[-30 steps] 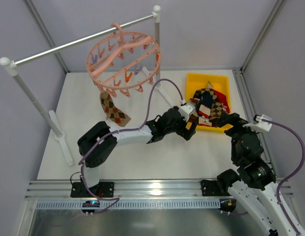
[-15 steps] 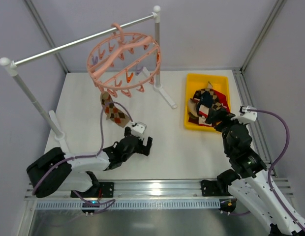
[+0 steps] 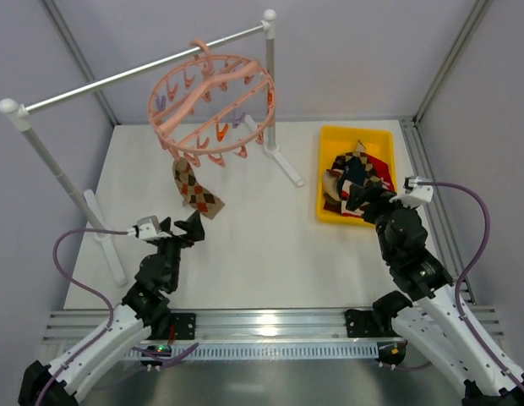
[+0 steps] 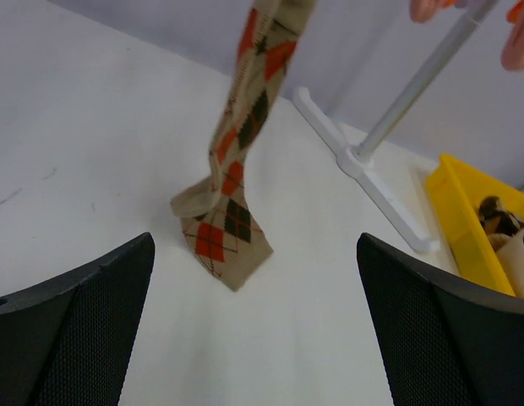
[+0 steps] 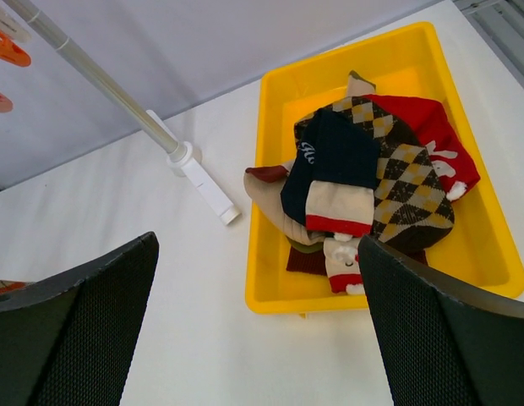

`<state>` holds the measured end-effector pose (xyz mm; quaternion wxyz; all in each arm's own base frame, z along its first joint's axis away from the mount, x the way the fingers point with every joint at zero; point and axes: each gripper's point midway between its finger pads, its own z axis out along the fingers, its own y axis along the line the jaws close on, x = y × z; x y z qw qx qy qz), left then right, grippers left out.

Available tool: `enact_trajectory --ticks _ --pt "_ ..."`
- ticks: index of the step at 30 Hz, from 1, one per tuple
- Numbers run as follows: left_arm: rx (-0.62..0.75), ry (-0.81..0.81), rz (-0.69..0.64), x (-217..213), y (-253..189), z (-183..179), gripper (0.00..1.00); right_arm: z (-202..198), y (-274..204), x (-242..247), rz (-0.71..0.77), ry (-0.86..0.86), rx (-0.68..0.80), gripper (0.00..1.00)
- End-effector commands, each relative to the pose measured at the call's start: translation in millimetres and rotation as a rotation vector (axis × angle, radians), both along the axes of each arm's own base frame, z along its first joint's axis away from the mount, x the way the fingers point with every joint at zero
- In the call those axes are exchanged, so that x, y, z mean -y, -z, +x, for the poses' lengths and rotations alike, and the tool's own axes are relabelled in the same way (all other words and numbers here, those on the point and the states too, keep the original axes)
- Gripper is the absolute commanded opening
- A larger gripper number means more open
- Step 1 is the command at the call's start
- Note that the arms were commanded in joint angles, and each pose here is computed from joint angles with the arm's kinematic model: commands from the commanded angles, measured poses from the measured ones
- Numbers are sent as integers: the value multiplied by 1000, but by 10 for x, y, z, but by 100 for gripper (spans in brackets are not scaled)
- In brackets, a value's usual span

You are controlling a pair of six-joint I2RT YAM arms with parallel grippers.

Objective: Remove the socks clipped to the hanger

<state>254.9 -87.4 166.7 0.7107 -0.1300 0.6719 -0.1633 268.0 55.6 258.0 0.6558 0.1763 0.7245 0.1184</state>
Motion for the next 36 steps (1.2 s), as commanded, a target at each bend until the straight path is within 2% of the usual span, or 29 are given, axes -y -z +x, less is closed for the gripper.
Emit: enact_trajectory --ticks 1,3,5,8,9,14,20,27,32,33,34,35,36 --pt "-7 -126 -5 -332 53 57 100 59 -128 -130 53 -49 44 100" --pt "-9 -163 -18 -456 47 130 100 65 -119 -162 53 -63 38 100" --pt "18 -103 -32 -377 -76 213 100 53 -142 -170 55 -71 43 100" --pt "-13 -88 -9 -372 -88 392 100 17 -167 -137 57 -63 53 100" --pt "36 -99 -26 -404 -214 447 100 9 -168 -125 55 -60 53 100" --pt "10 -46 -8 -307 -151 683 100 -42 -191 -56 42 -40 58 100" --pt "24 11 -24 -186 -137 791 100 -52 -198 -41 38 -36 58 99" --pt "13 -5 -12 -204 -154 1018 100 -29 -186 -75 35 -48 52 100" --pt "-1 -74 -19 -303 -135 1171 99 -48 -192 -50 24 -43 56 100" --pt "-3 -76 -15 -301 -135 1211 98 -58 -203 -41 25 -42 60 100" --pt "-4 -71 -13 -287 -129 1225 92 -59 -195 -34 20 -39 57 100" --pt "-3 -67 -15 -277 -130 1242 73 -61 -199 -33 21 -39 59 100" --pt "0 -59 -18 -256 -134 1254 60 -64 -206 -27 21 -37 60 100"
